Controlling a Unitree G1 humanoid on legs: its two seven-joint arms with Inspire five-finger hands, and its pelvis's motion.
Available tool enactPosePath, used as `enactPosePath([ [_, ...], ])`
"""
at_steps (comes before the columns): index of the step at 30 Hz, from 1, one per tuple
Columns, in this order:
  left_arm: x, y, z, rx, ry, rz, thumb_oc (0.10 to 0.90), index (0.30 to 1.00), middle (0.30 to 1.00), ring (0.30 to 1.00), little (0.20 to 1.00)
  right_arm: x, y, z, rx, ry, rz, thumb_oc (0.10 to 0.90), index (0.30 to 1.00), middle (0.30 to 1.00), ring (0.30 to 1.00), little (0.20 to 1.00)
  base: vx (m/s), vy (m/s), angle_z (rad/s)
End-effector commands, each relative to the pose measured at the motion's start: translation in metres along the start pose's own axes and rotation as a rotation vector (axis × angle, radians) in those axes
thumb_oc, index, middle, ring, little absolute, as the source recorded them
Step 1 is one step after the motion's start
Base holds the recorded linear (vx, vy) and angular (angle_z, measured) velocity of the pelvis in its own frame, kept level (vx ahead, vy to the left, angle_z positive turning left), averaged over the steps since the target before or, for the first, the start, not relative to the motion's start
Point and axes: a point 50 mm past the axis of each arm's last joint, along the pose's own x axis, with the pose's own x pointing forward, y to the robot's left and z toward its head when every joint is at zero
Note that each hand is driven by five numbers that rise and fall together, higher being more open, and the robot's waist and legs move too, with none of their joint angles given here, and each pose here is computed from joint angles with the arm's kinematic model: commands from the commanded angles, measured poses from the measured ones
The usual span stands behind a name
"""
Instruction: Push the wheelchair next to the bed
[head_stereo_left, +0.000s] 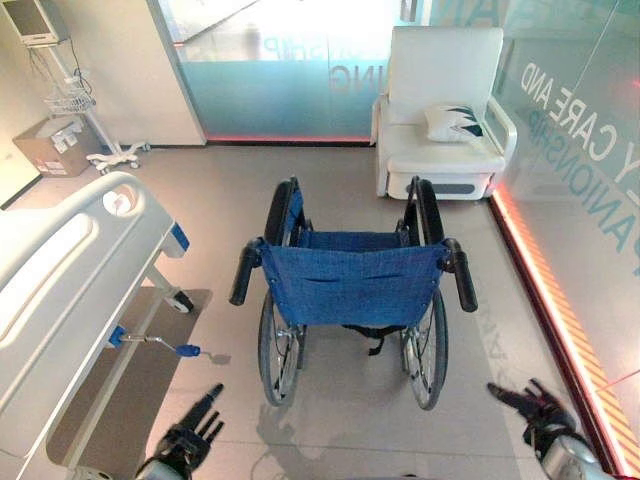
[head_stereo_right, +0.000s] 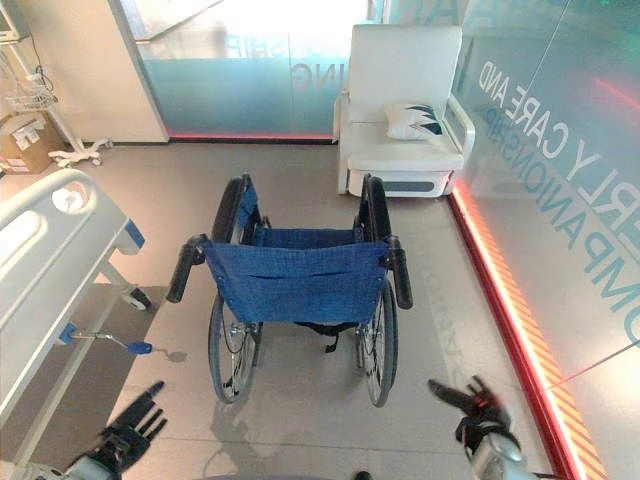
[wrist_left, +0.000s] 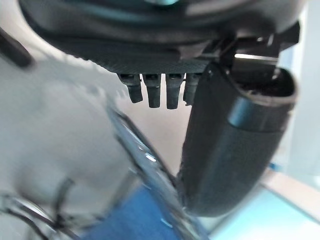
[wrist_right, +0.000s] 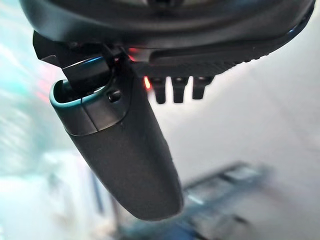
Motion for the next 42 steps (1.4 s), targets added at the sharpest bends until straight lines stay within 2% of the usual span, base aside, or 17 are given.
enactPosePath([
  [1, 0.002, -0.046, 0.064, -0.03, -0.225, -0.185, 0.8, 0.9, 0.9, 0.9, 0.9, 0.002, 0.007, 0.077, 0.05, -0.312, -0.044, 0.8, 0.9, 0.9, 0.9, 0.9, 0.02, 0.025, -0.05],
  [3, 0.0, -0.054, 0.074, -0.034, -0.267, -0.213, 0.8, 0.9, 0.9, 0.9, 0.9, -0.001, 0.011, 0.089, 0.067, -0.359, -0.037, 0.8, 0.9, 0.9, 0.9, 0.9, 0.02, 0.03, -0.03],
  [5, -0.006, -0.073, 0.094, -0.069, -0.338, -0.294, 0.8, 0.9, 0.9, 0.9, 0.9, -0.011, 0.025, 0.116, 0.092, -0.45, 0.033, 0.8, 0.9, 0.9, 0.9, 0.9, 0.04, 0.042, -0.05],
  [9, -0.012, -0.09, 0.105, -0.108, -0.377, -0.394, 0.8, 0.9, 0.9, 0.9, 0.9, -0.02, 0.042, 0.135, 0.092, -0.515, 0.146, 0.8, 0.9, 0.9, 0.9, 0.9, 0.01, 0.014, -0.02],
  [13, -0.026, -0.128, 0.113, -0.133, -0.388, -0.609, 0.8, 0.9, 0.9, 0.9, 0.9, -0.048, 0.076, 0.168, 0.112, -0.659, 0.384, 0.8, 0.9, 0.9, 0.9, 0.9, 0.0, 0.0, 0.0],
  [18, -0.037, -0.153, 0.113, -0.096, -0.359, -0.764, 0.8, 0.9, 0.9, 0.9, 0.9, -0.07, 0.097, 0.184, 0.181, -0.736, 0.574, 0.8, 0.9, 0.9, 0.9, 0.9, 0.01, 0.012, -0.01],
  [25, -0.046, -0.155, 0.123, -0.028, -0.396, -0.769, 0.8, 0.9, 0.9, 0.9, 0.9, -0.086, 0.107, 0.187, 0.234, -0.72, 0.753, 0.8, 0.9, 0.9, 0.9, 0.9, 0.02, 0.004, 0.01],
  [29, -0.055, -0.161, 0.122, -0.023, -0.395, -0.83, 0.8, 0.9, 0.9, 0.9, 0.9, -0.094, 0.111, 0.183, 0.229, -0.682, 0.842, 0.8, 0.9, 0.9, 0.9, 0.9, 0.0, 0.028, 0.02],
  [36, -0.065, -0.175, 0.114, 0.252, -0.342, -0.89, 0.8, 0.9, 0.9, 0.9, 0.9, -0.105, 0.123, 0.183, 0.205, -0.644, 0.954, 0.8, 0.9, 0.9, 0.9, 0.9, 0.01, 0.01, 0.02],
  [42, -0.076, -0.188, 0.106, 0.3, -0.295, -0.977, 0.8, 0.9, 0.9, 0.9, 0.9, -0.108, 0.131, 0.169, 0.251, -0.544, 1.046, 0.8, 0.9, 0.9, 0.9, 0.9, 0.01, 0.002, 0.0],
])
